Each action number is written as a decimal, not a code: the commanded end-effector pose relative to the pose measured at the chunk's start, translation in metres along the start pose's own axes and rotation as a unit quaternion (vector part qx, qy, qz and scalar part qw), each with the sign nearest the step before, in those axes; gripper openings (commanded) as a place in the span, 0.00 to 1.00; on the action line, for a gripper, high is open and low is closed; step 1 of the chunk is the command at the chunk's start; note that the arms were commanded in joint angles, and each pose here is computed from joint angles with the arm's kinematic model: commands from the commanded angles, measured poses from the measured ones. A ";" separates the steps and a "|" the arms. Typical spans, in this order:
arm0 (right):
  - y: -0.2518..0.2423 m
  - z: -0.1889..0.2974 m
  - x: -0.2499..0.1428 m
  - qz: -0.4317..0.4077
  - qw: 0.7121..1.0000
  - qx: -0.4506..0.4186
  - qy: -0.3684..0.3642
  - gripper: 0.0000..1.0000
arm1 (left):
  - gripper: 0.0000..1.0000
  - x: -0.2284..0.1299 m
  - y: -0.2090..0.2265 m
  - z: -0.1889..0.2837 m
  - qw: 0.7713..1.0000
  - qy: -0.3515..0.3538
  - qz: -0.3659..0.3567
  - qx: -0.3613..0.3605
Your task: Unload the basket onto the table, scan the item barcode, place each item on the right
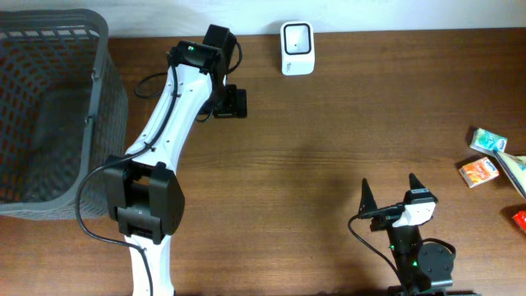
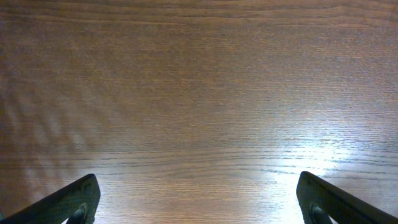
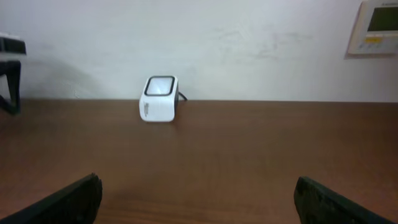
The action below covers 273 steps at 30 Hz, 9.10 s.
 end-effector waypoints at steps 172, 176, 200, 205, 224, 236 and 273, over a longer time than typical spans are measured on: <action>0.000 0.000 -0.009 0.013 1.000 0.000 0.019 0.99 | 0.99 -0.223 0.204 -0.006 0.780 -0.604 0.032 -0.159; 0.000 0.000 -0.009 0.013 1.000 0.000 0.020 0.98 | 0.99 -0.222 0.204 -0.001 0.771 -0.615 0.033 -0.161; 0.000 0.000 -0.009 0.013 1.000 0.000 0.019 0.99 | 0.99 -0.223 0.205 -0.008 0.786 -0.598 0.036 -0.151; 0.000 0.000 -0.009 0.013 1.000 0.000 0.020 0.98 | 0.99 -0.223 0.205 -0.008 0.786 -0.598 0.036 -0.151; -0.003 0.000 -0.010 0.061 0.998 -0.020 0.028 0.99 | 0.99 -0.223 0.205 -0.008 0.786 -0.598 0.036 -0.151; -0.003 0.000 -0.010 0.061 0.998 -0.020 0.028 0.98 | 0.99 -0.223 0.205 -0.008 0.786 -0.598 0.036 -0.151; -0.007 0.001 -0.010 0.035 0.998 -0.041 0.032 0.98 | 0.99 -0.223 0.205 -0.008 0.786 -0.598 0.036 -0.151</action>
Point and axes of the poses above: each gripper's point midway between its finger pads, its own z axis back along the fingers, its own y axis along the line the jaws close on, x = y × z, the point moved 9 cm from there along z, back along the fingers, and after that the axes turned 15 degrees about z, right-handed, at the moved point
